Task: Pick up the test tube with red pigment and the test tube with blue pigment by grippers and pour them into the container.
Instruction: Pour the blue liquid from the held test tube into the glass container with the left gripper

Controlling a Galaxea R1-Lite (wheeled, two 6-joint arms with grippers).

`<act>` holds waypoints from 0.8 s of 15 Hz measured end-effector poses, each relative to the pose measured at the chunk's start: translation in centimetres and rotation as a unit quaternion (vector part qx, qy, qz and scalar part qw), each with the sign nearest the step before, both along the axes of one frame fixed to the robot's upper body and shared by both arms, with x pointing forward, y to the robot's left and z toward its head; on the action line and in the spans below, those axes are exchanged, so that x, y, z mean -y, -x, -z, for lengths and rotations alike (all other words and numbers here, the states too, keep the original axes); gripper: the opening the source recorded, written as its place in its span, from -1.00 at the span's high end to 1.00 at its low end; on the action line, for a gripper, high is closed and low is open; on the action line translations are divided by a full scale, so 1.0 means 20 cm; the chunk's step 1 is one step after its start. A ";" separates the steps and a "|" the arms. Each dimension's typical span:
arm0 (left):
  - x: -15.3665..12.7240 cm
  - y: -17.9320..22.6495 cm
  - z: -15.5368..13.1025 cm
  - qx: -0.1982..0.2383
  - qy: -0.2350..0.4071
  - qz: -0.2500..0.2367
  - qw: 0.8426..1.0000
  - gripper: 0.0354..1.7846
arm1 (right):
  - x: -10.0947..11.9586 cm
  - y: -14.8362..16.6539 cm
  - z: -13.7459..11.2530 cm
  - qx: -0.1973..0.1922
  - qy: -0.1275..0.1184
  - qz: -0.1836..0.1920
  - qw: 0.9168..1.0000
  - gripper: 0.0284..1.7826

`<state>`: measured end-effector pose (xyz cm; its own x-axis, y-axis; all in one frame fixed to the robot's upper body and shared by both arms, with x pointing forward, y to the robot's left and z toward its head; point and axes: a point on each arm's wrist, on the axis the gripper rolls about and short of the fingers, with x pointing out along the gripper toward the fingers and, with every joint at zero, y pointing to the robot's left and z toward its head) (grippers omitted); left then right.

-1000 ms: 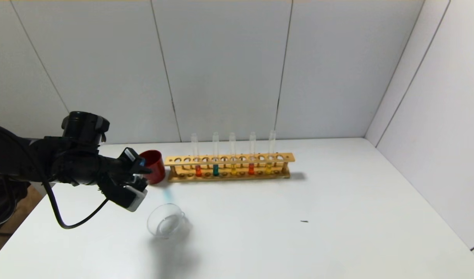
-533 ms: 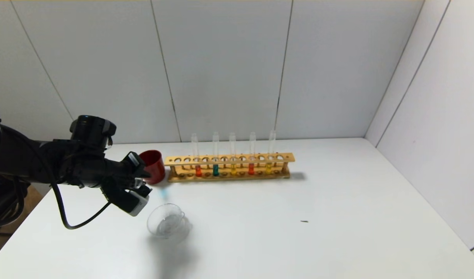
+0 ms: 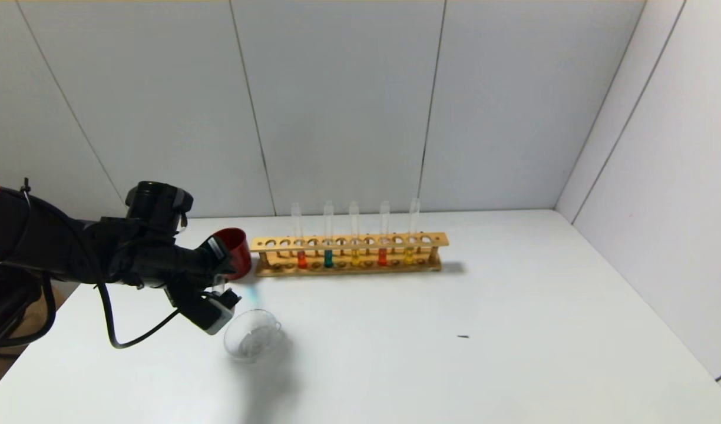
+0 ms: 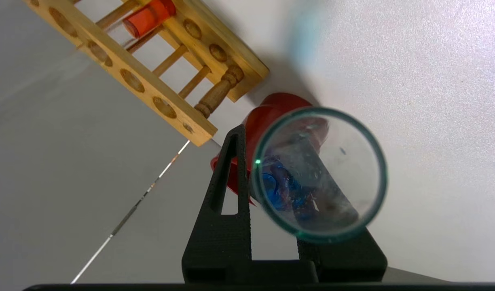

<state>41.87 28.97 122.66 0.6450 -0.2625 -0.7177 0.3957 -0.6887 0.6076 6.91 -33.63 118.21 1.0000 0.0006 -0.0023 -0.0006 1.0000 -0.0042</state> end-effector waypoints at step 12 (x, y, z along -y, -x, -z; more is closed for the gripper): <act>0.03 0.02 -0.01 0.016 -0.069 0.013 0.997 0.65 | 0.00 0.00 0.00 0.000 0.000 0.000 1.000 -0.96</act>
